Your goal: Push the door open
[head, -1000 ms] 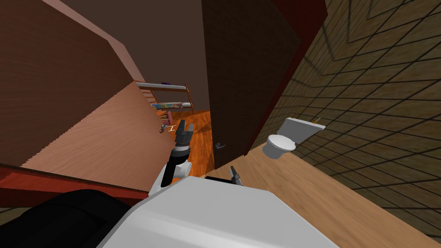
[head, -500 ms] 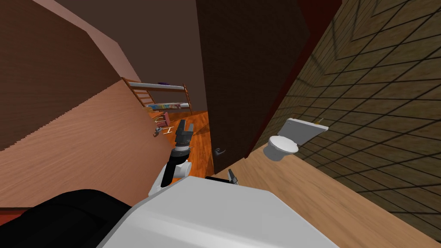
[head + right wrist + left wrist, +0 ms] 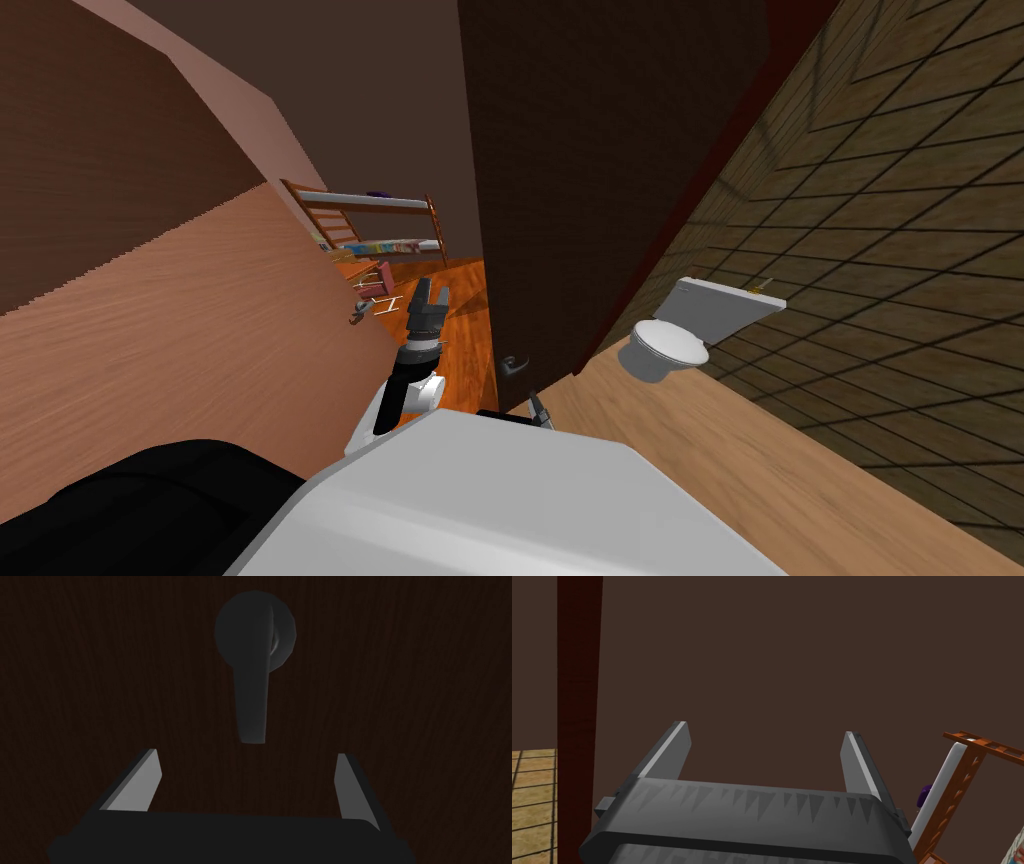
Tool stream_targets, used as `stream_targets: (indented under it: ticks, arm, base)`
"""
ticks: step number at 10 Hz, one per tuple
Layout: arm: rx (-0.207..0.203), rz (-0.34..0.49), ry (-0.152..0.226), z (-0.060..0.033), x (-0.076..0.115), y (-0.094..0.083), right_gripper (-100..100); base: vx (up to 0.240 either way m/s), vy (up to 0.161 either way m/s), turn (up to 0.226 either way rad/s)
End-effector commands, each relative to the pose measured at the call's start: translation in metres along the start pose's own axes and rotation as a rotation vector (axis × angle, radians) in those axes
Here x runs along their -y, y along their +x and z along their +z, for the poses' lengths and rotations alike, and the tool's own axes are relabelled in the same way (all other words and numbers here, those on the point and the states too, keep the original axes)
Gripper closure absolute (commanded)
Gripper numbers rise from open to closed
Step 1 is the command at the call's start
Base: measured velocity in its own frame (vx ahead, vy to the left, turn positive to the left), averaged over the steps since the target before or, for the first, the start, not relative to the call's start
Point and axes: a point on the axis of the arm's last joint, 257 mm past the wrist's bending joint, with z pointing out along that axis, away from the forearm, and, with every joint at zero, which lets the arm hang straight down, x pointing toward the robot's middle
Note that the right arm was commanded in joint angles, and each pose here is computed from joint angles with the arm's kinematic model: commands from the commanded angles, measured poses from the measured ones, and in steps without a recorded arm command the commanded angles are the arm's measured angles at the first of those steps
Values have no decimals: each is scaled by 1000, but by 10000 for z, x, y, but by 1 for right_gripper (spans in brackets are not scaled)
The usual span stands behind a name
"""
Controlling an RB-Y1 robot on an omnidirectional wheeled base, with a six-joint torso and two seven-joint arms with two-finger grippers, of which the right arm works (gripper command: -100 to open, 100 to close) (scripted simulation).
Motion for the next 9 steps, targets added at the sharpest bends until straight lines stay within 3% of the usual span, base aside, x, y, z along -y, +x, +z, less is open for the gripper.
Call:
stream_targets:
  ticks: [1, 4, 5, 6, 9]
  arm:
    - [5, -1, 3, 63, 8, -18, -100]
    - [19, 5, 1, 203, -2, -30, -100]
    - [15, 3, 0, 174, 1, -27, -100]
    - [15, 3, 0, 174, 1, -27, 100]
    - [15, 3, 0, 174, 1, -27, 100]
  base:
    - [154, 115, 41]
    - [159, 104, 31]
    - [75, 33, 6]
    - [-10, -2, -9]
    - [-24, -12, 1]
